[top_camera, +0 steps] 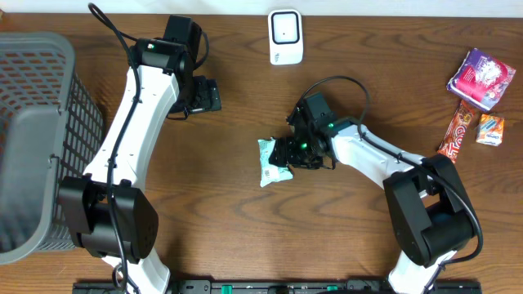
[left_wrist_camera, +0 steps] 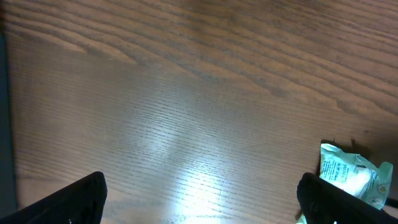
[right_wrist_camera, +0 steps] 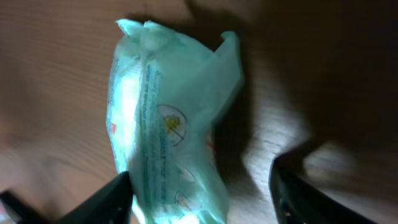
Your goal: Scan the item barcode
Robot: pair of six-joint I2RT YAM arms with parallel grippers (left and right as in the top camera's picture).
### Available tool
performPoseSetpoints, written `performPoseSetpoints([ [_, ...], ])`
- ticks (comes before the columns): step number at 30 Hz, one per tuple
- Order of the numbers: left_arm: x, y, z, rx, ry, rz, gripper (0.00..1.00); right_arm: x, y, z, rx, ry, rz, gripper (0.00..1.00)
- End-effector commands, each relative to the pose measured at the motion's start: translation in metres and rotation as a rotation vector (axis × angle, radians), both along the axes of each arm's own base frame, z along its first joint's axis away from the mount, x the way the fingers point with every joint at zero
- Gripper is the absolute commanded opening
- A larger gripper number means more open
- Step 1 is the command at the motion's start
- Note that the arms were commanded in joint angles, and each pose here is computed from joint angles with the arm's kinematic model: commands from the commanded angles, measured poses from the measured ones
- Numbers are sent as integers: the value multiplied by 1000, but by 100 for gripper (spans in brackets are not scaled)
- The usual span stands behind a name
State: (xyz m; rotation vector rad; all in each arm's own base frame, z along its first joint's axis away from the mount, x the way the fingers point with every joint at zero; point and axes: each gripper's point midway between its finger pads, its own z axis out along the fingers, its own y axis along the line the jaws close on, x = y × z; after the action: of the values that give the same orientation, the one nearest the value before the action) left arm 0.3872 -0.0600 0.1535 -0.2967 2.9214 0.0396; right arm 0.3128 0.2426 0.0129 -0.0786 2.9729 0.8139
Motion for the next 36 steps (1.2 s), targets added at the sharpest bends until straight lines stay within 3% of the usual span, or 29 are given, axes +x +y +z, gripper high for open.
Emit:
performPoseSetpoints([
  [1, -1, 4, -4, 11, 12, 8, 98, 0, 0, -11, 15, -16, -44, 60],
  [2, -1, 4, -4, 11, 12, 8, 98, -1, 4, -11, 48, -26, -34, 58],
  [4, -1, 4, -4, 11, 12, 8, 98, 1, 6, -12, 63, -41, -32, 44],
  [7, -1, 4, -4, 11, 11, 8, 98, 3, 7, -11, 71, -56, -32, 7],
  [8, -1, 4, -4, 11, 12, 8, 98, 4, 8, -11, 74, -60, -31, 1],
  [16, -1, 4, -4, 11, 12, 8, 98, 32, -6, 28, 48, -168, -18, 1],
  [22, -1, 4, -4, 11, 12, 8, 98, 67, -88, 83, -482, -379, -138, 1],
  [26, -1, 4, -4, 11, 11, 8, 98, 73, -126, 100, -829, -510, -189, 1],
  [31, -1, 4, -4, 11, 12, 8, 98, 74, -153, 77, -1064, -515, -196, 1],
  [34, -1, 4, -4, 11, 12, 8, 98, 69, -146, 45, -1091, -459, -129, 1],
  [36, -1, 4, -4, 11, 12, 8, 98, 64, -137, 30, -1083, -432, -87, 7],
])
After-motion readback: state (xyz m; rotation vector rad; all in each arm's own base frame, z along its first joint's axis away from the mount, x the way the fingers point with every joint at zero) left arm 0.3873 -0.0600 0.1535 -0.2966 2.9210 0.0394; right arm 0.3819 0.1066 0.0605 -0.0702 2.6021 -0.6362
